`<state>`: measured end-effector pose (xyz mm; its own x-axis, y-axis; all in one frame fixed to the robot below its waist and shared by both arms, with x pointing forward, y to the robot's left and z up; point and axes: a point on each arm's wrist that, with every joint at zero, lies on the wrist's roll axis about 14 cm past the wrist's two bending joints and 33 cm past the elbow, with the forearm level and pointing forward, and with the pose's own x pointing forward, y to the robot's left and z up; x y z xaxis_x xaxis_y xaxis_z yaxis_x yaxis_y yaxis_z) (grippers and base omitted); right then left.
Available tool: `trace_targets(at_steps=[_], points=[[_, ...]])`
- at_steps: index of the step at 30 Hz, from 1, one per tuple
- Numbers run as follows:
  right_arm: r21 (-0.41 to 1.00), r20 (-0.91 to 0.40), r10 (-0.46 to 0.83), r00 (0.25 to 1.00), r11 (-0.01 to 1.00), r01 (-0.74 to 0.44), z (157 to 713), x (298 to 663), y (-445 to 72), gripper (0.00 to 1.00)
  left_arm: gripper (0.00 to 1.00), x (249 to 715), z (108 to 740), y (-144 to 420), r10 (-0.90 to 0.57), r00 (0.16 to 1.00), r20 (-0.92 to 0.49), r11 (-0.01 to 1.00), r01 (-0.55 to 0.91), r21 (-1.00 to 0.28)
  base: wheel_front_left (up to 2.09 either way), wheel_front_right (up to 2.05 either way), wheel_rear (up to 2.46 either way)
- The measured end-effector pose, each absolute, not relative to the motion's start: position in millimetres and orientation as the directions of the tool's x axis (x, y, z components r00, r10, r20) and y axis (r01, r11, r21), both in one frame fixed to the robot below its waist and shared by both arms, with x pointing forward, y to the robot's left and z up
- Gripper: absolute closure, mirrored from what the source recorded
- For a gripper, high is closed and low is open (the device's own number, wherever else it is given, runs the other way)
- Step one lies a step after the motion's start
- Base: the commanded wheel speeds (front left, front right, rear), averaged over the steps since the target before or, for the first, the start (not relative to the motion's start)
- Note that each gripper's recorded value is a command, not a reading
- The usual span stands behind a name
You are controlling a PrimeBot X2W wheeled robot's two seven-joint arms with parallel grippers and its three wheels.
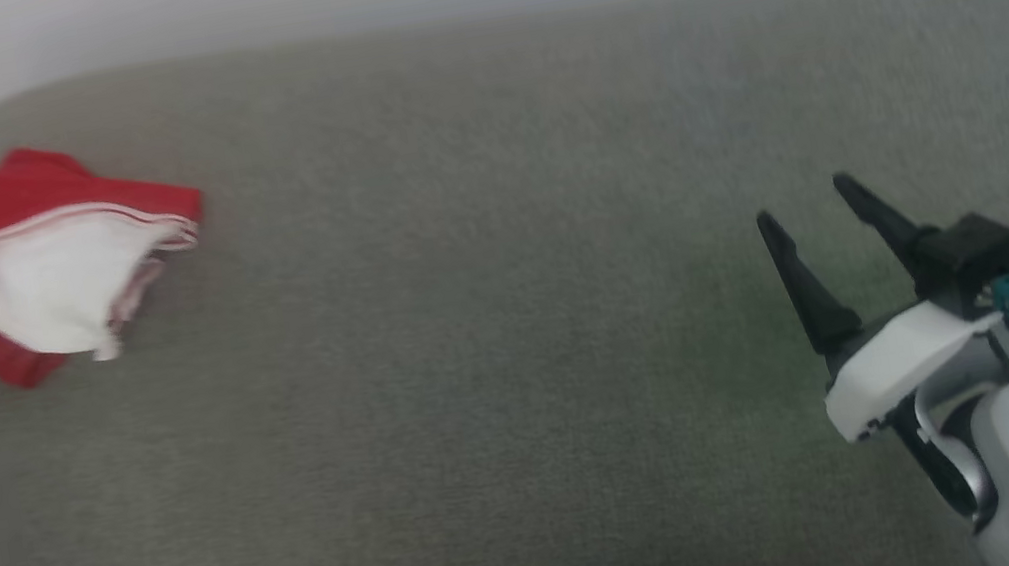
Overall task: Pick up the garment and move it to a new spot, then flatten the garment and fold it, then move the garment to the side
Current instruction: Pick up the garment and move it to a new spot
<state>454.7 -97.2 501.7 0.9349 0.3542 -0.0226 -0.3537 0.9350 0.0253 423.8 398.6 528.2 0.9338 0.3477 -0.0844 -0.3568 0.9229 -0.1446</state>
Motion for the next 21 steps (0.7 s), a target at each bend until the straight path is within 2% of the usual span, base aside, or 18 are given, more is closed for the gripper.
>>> trace_targets(at_steps=[9, 17, 21], points=[[0.010, -0.075, 0.311, 0.948, 0.950, -0.311, 473, 481, -115, 0.00, 0.00, 503, 468, 401, 0.308, 0.887, -0.345, 0.928, -0.360, -0.098, 0.00, 0.00, 0.00], [-0.011, -0.146, 0.267, 0.953, 0.962, -0.271, 438, 494, -132, 0.00, 0.00, 525, 381, 396, 0.265, 0.715, -0.646, 0.915, -0.398, -0.065, 0.00, 0.00, 0.00], [-0.021, -0.184, 0.250, 0.951, 0.966, -0.258, 423, 497, -139, 0.00, 0.00, 530, 355, 395, 0.248, 0.639, -0.728, 0.910, -0.411, -0.051, 0.00, 0.00, 0.00]])
